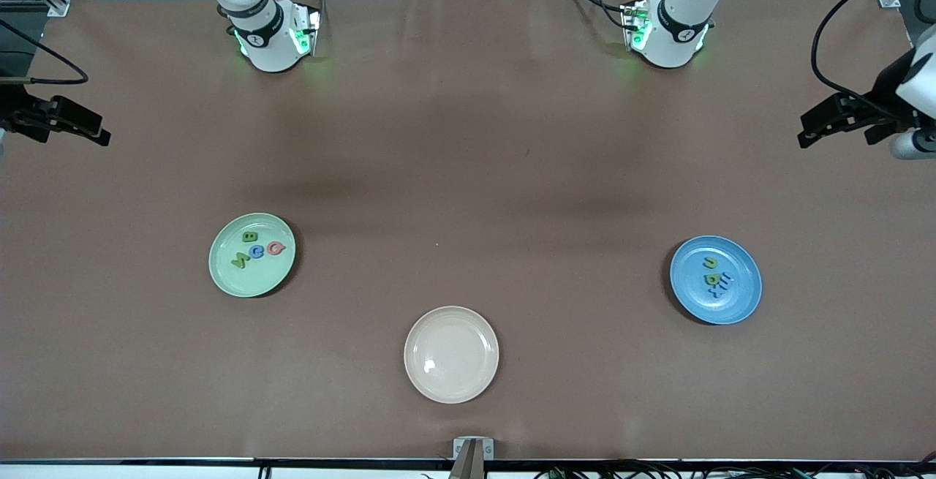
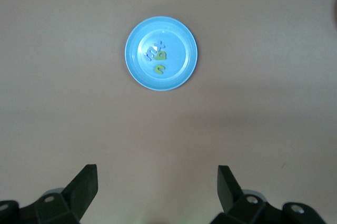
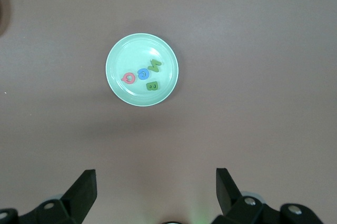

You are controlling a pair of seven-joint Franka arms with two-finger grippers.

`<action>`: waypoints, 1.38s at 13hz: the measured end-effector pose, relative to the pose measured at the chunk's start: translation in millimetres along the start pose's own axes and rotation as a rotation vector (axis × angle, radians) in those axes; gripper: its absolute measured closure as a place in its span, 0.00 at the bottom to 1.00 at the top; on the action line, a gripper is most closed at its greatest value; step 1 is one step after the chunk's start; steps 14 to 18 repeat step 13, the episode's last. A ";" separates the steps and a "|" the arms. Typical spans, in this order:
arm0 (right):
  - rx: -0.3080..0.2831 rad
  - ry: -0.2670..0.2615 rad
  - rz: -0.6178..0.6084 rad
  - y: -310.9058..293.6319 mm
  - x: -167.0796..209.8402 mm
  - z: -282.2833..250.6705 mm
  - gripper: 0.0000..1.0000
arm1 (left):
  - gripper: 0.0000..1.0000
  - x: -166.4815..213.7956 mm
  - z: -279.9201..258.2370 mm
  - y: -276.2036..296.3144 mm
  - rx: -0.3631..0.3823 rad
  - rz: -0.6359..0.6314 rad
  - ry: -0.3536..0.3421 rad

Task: Sort upper and lower case letters into plates

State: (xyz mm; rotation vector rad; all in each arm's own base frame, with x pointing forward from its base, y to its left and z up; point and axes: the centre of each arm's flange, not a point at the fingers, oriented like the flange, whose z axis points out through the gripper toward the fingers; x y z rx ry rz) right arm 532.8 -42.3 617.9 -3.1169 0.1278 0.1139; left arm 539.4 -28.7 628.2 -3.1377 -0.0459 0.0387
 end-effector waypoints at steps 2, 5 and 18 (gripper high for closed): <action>0.000 0.004 -0.001 -0.6 -1.1 -1.9 0.00 | 0.00 -9.0 0.7 12.4 0.002 0.024 -0.003; 0.002 0.011 -0.002 -0.8 -4.9 -3.4 0.00 | 0.00 -21.6 0.4 31.4 0.007 0.025 -0.004; 0.004 0.037 -0.006 -1.6 -11.8 -4.1 0.00 | 0.00 -29.1 -9.7 27.8 0.005 0.025 0.024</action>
